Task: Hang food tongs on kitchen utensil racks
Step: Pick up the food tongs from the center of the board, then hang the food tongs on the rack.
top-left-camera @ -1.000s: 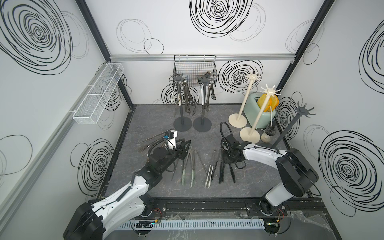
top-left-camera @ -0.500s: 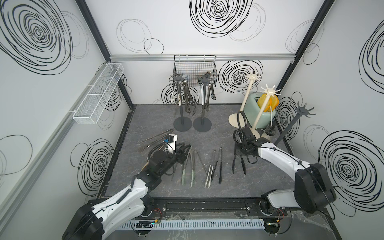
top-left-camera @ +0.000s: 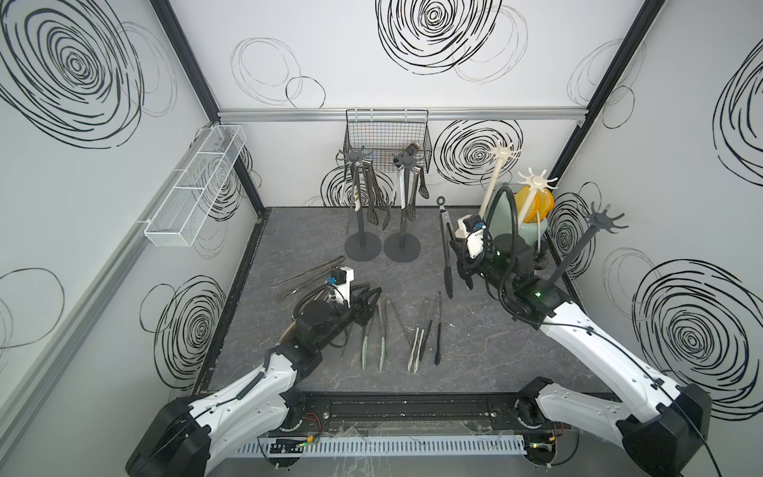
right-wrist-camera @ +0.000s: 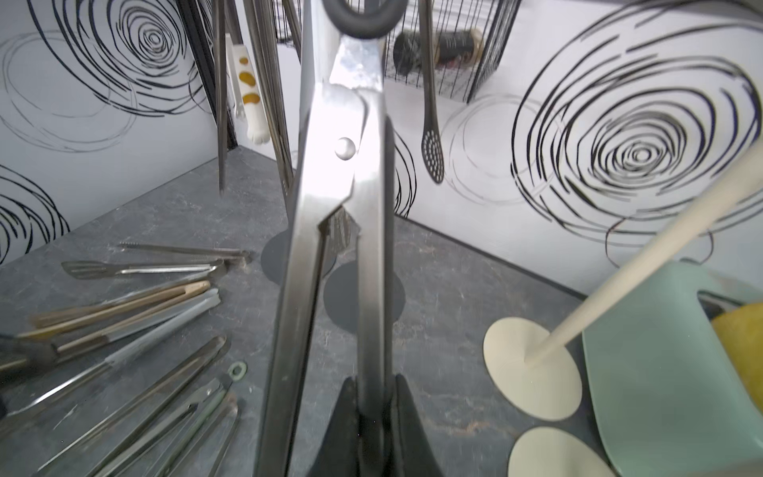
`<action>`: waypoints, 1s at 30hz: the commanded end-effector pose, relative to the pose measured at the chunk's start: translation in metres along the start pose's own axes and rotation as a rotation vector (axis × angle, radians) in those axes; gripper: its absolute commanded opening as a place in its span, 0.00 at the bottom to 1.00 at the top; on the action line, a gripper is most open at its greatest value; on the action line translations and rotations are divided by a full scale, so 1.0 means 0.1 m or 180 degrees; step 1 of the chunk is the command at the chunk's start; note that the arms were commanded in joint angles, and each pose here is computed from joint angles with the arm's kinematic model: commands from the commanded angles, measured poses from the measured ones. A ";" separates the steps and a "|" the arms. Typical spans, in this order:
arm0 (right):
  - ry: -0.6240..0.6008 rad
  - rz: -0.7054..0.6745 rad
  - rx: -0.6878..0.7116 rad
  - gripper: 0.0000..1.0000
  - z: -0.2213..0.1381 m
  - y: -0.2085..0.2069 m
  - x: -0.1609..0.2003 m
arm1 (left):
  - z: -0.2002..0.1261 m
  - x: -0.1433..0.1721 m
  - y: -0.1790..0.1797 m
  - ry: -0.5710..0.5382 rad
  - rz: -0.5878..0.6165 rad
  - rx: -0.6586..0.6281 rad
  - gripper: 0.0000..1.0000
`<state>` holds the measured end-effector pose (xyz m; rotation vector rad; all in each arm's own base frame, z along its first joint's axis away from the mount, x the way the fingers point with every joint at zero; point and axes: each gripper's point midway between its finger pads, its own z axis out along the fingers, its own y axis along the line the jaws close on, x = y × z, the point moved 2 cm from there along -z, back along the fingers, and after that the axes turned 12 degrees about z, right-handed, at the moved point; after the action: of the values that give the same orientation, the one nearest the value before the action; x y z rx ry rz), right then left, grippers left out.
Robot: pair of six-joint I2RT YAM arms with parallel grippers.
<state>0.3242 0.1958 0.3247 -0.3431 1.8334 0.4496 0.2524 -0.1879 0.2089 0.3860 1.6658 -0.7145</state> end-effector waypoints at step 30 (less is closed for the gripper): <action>0.0026 0.0104 -0.0241 0.00 0.79 0.16 -0.55 | -0.01 -0.06 -0.03 -0.0104 0.0060 0.0055 0.47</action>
<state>0.3984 0.2485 0.3334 -0.3887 1.8937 0.5182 0.2517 -0.1881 0.2066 0.3961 1.6694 -0.7102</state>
